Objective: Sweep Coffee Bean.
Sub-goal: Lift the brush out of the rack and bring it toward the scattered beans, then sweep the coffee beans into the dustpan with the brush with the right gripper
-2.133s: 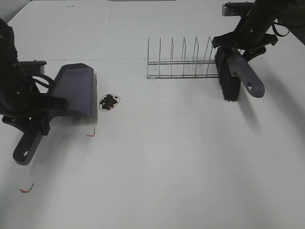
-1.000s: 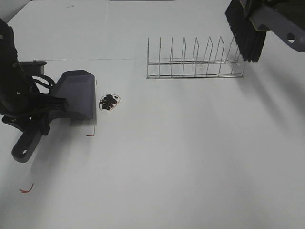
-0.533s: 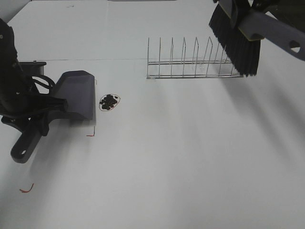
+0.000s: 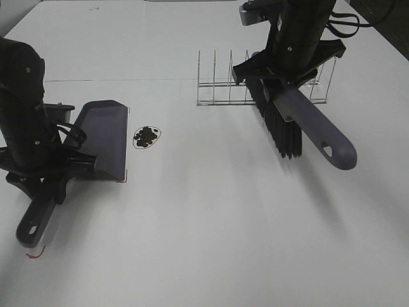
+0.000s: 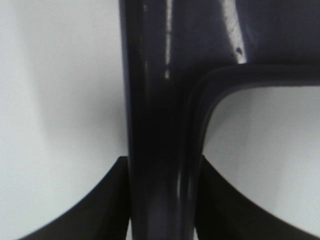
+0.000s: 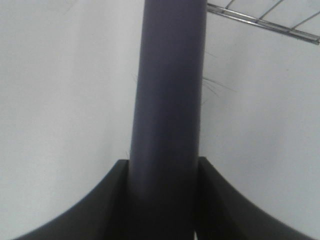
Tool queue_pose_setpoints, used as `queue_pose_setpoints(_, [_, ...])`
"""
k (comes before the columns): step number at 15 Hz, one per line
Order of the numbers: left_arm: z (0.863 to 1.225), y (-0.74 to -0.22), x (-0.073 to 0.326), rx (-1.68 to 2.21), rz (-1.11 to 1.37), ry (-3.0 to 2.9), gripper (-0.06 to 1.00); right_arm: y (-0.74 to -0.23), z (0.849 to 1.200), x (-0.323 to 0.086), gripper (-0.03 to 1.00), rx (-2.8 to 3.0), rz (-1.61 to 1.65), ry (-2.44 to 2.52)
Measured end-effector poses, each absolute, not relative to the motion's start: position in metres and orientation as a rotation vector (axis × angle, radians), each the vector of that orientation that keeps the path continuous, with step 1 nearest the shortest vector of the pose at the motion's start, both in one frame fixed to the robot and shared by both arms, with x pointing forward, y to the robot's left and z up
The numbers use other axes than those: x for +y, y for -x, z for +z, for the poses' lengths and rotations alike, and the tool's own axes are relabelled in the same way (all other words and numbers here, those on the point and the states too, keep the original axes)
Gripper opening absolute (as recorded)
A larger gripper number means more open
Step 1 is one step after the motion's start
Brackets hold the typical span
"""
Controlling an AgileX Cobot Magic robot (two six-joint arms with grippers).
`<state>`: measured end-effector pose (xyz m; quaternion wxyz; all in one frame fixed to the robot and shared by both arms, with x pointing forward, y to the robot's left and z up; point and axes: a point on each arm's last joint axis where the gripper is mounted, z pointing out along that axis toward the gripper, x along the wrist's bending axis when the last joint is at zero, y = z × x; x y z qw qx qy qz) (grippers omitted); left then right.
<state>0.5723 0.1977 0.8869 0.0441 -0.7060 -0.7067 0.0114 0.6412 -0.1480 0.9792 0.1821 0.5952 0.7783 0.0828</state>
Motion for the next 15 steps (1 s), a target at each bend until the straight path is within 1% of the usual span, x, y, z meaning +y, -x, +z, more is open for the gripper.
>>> queue_pose_setpoints(2, [0.876, -0.571, 0.198, -2.141, 0.062, 2.130, 0.32, -0.643, 0.960, -0.147, 0.28, 2.219, 0.180, -1.696])
queue_pose_setpoints(4, [0.872, -0.570, 0.198, -2.138, 0.078, 2.115, 0.32, -0.646, 0.939, -0.145, 0.28, 2.241, 0.135, -1.706])
queue_pose_setpoints(8, [0.871, -0.569, 0.195, -2.135, 0.109, 2.101, 0.32, -0.646, 0.925, -0.134, 0.28, 2.270, 0.139, -1.680])
queue_pose_setpoints(11, [0.867, -0.564, 0.185, -2.071, 0.129, 2.113, 0.32, -0.636, 0.912, -0.099, 0.28, 2.342, 0.137, -1.591])
queue_pose_setpoints(15, [0.867, -0.563, 0.182, -2.045, 0.139, 2.118, 0.32, -0.635, 0.904, -0.054, 0.28, 2.402, 0.096, -1.495])
